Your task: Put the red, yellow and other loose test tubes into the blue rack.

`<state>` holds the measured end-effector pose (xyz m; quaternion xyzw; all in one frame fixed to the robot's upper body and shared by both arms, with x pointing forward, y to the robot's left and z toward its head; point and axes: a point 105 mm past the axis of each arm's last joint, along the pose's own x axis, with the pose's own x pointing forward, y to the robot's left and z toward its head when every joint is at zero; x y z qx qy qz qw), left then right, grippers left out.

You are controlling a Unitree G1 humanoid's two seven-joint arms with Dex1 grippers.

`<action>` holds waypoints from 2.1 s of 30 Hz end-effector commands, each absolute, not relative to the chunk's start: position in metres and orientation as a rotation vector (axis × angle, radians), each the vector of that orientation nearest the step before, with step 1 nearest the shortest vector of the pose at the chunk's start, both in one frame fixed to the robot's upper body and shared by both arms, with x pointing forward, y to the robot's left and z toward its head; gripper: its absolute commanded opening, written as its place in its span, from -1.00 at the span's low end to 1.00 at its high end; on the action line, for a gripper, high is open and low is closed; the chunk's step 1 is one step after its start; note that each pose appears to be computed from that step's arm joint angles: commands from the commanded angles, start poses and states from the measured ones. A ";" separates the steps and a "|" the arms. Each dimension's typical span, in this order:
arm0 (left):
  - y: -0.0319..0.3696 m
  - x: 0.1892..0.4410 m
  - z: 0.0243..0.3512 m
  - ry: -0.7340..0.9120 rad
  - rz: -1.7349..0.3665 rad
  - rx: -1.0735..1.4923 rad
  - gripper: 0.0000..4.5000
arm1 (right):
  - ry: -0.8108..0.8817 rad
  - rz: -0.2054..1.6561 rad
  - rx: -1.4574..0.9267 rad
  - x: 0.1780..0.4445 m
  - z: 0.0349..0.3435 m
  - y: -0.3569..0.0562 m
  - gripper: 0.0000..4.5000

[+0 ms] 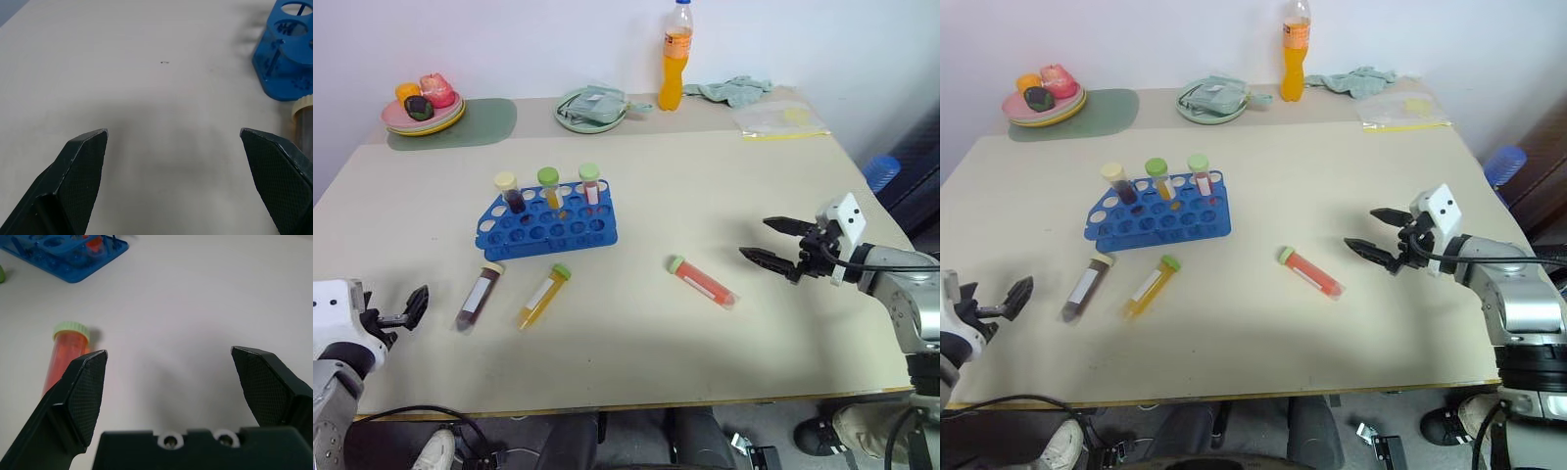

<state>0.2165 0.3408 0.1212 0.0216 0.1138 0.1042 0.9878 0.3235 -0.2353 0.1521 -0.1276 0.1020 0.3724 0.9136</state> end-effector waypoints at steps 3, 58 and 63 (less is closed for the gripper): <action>0.344 0.211 0.132 0.181 0.256 0.058 0.99 | 0.177 0.783 -0.298 0.330 0.163 -0.232 1.00; 0.110 0.211 0.120 0.161 -1.102 0.308 0.99 | 0.896 0.683 -0.384 0.322 0.143 -0.128 1.00; 0.107 0.207 0.118 0.149 -1.103 0.306 1.00 | 0.971 0.717 -0.368 0.321 0.139 -0.126 0.61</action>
